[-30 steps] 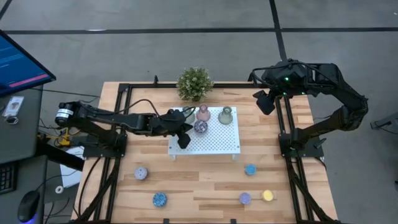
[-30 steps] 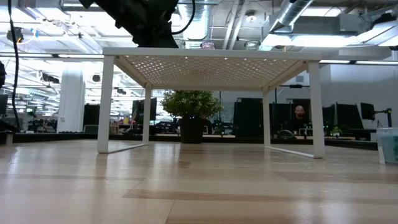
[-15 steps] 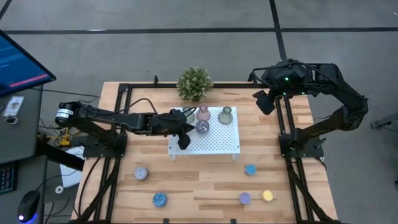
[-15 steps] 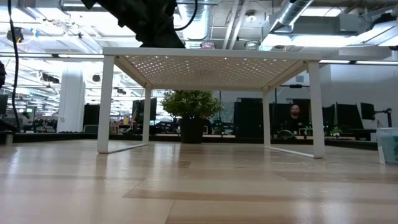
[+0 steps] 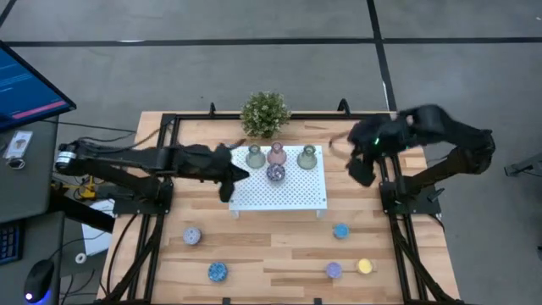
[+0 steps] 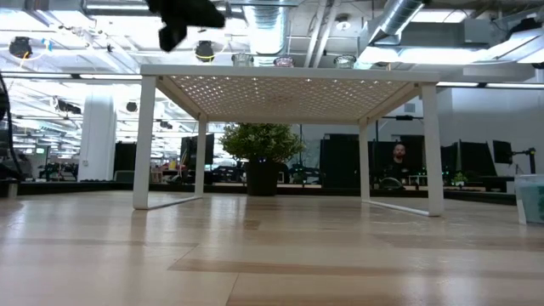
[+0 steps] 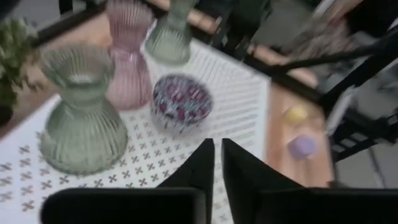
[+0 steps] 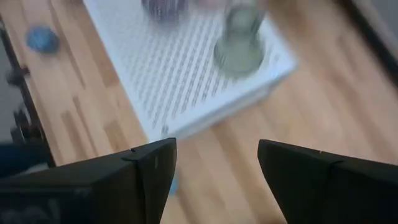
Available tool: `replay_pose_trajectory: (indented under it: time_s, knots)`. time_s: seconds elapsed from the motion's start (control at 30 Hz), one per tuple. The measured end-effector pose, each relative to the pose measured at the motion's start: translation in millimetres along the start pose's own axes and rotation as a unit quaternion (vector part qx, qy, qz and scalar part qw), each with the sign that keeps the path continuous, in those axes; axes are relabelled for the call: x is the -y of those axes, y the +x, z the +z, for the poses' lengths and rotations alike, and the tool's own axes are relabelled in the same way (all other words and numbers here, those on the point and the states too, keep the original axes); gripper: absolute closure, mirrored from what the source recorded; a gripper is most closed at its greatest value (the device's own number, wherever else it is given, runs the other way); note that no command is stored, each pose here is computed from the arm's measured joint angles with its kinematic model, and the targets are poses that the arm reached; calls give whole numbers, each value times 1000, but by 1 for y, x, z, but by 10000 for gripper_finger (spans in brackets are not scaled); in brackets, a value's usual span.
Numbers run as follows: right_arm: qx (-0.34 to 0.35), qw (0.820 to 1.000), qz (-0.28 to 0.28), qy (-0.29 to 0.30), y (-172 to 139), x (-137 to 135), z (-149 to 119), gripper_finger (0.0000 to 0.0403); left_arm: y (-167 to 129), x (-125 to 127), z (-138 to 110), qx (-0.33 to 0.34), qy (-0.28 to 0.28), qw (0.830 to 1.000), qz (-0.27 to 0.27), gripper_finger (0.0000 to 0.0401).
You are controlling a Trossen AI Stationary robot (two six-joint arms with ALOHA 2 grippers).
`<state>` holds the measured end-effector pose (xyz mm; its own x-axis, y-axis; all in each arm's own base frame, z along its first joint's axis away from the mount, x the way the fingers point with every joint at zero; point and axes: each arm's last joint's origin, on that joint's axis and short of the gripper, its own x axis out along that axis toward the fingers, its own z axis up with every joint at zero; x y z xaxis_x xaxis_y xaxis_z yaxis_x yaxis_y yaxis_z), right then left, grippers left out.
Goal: Pick & Place candle stick holders
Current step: Put the white patterned scented candle on the shelf
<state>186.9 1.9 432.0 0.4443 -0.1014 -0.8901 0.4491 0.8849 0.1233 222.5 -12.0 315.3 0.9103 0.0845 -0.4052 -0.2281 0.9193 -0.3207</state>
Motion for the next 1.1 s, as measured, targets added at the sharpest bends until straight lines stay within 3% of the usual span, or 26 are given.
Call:
replay_pose_trajectory:
  time_s: [0.23,0.4,0.57,0.67,0.87,0.97,1.1]
  knots:
    - [-65,997,-12,41,37,-31,-27,164,-59,-3,15,86,8,995,-41,291]
    - [-98,991,-32,83,58,-44,-43,129,-86,-7,14,96,8,993,-69,213]
    - [-124,985,-44,114,75,-52,-58,98,-90,-18,-7,-2,-33,999,-17,164]
    - [-142,979,-66,127,89,-53,-70,85,-86,-22,-17,-57,-34,998,21,159]
    - [-167,974,-64,135,123,-57,-88,69,-82,-24,-23,-90,-29,995,39,163]
    - [-152,978,-44,137,130,-61,-88,67,-83,-28,-33,-148,-52,986,61,163]
    - [-147,980,-39,128,133,-60,-86,70,-78,-28,-47,-221,-76,971,52,164]
